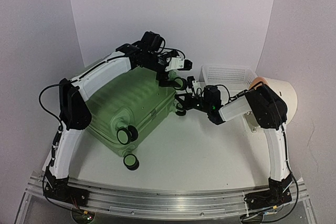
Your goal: Open, take out, and arrange the luggage
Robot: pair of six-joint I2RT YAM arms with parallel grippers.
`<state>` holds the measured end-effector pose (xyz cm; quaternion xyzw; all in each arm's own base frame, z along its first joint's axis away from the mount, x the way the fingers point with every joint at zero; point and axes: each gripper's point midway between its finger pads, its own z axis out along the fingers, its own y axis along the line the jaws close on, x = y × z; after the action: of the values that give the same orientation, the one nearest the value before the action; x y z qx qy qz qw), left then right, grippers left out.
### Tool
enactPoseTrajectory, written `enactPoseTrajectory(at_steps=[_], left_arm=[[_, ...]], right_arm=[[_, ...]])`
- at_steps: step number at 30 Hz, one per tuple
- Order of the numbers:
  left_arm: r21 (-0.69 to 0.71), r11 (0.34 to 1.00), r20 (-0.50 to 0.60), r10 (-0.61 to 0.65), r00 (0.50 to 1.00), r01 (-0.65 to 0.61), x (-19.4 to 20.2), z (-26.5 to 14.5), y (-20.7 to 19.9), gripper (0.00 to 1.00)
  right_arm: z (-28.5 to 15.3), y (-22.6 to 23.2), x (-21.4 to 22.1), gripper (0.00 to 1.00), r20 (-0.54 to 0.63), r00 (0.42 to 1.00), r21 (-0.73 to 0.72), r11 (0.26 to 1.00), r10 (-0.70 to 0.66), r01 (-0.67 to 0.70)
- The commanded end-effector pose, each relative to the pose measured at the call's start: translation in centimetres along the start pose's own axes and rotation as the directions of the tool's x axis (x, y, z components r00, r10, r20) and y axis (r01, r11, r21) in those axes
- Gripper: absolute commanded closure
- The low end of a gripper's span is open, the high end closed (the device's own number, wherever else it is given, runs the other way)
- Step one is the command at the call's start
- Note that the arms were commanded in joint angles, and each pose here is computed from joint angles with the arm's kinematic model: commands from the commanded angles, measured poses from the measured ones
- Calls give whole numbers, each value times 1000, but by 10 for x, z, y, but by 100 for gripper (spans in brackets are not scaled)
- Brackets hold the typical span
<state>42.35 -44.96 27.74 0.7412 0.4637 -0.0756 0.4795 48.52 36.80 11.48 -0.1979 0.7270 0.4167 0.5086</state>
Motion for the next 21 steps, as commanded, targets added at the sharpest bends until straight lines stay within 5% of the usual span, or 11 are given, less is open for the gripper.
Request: enactPoseTrajectory(at_steps=[1, 9, 14, 21], left_arm=[[-73, 996, -21, 56, 998, -58, -5, 0, 18, 0], [40, 987, -160, 160, 974, -155, 38, 22, -14, 2], [37, 981, -170, 194, 966, -190, 41, 29, -16, 24], [130, 970, -219, 230, 948, -206, 60, 30, -35, 34]], right_arm=[[-1, 75, -72, 100, 156, 978, -118, 981, -137, 157], [3, 103, -73, 100, 166, 973, -157, 970, -162, 188], [1, 103, -73, 100, 167, 970, -141, 970, -174, 198], [0, 100, -70, 100, 161, 971, -129, 971, -179, 201]])
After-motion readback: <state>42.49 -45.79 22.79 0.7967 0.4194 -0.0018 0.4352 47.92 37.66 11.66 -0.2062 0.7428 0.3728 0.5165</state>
